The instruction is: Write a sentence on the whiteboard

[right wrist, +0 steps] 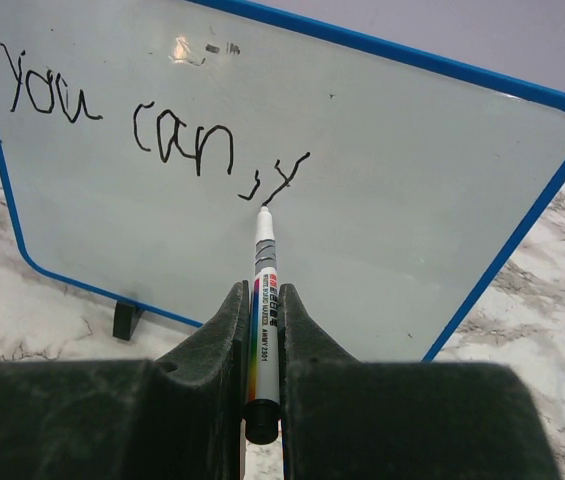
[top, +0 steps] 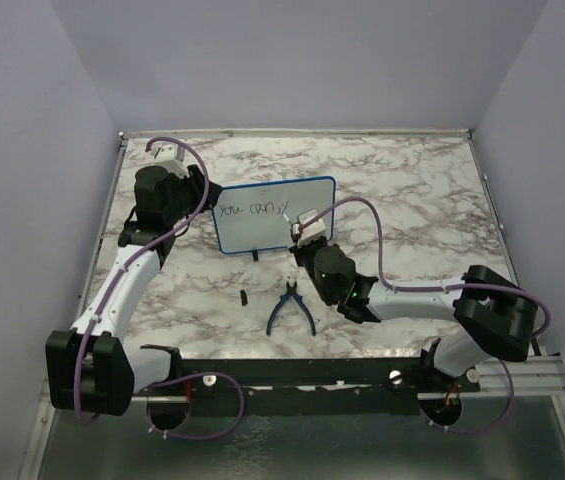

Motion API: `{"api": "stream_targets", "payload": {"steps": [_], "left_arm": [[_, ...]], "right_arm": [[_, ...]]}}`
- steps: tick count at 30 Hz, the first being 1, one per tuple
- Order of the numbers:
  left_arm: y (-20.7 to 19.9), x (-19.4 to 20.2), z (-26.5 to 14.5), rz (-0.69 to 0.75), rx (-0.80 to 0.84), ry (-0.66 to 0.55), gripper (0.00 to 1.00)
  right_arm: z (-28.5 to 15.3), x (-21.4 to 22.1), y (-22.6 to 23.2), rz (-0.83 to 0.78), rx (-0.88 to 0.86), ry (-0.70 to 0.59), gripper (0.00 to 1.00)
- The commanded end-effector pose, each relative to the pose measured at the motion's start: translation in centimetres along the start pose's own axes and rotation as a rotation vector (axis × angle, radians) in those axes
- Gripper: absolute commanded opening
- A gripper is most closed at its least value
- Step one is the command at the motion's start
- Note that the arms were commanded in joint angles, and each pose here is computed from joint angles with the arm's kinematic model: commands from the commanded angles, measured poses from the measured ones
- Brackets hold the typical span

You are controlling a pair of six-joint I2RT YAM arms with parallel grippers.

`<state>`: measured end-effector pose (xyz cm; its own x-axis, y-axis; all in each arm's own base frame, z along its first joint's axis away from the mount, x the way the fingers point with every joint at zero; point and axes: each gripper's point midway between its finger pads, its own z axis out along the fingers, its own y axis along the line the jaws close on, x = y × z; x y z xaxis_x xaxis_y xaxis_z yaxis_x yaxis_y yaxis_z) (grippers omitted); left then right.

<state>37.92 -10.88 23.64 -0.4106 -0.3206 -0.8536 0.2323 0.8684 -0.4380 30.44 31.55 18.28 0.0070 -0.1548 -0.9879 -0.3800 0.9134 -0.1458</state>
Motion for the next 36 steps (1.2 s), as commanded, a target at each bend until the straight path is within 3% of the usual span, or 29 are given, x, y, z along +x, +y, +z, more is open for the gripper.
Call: {"api": "stream_targets", "payload": {"steps": [1, 13, 22, 36], "left_arm": [[-0.6, 0.5, -0.5, 0.005, 0.029, 0.016, 0.40], [-0.6, 0.6, -0.5, 0.004, 0.028, 0.018, 0.40], [-0.6, 0.6, -0.5, 0.004, 0.027, 0.019, 0.40], [-0.7, 0.7, -0.5, 0.007, 0.035, 0.022, 0.40]], "right_arm": [[0.0, 1.4, 0.3, -0.012, -0.022, 0.035, 0.01], [-1.9, -2.2, -1.1, 0.028, -0.024, -0.055, 0.01], [-1.6, -2.3, -2.8, 0.022, 0.087, -0.050, 0.01], [-0.8, -3.0, -2.5, 0.014, 0.087, -0.078, 0.01]]}}
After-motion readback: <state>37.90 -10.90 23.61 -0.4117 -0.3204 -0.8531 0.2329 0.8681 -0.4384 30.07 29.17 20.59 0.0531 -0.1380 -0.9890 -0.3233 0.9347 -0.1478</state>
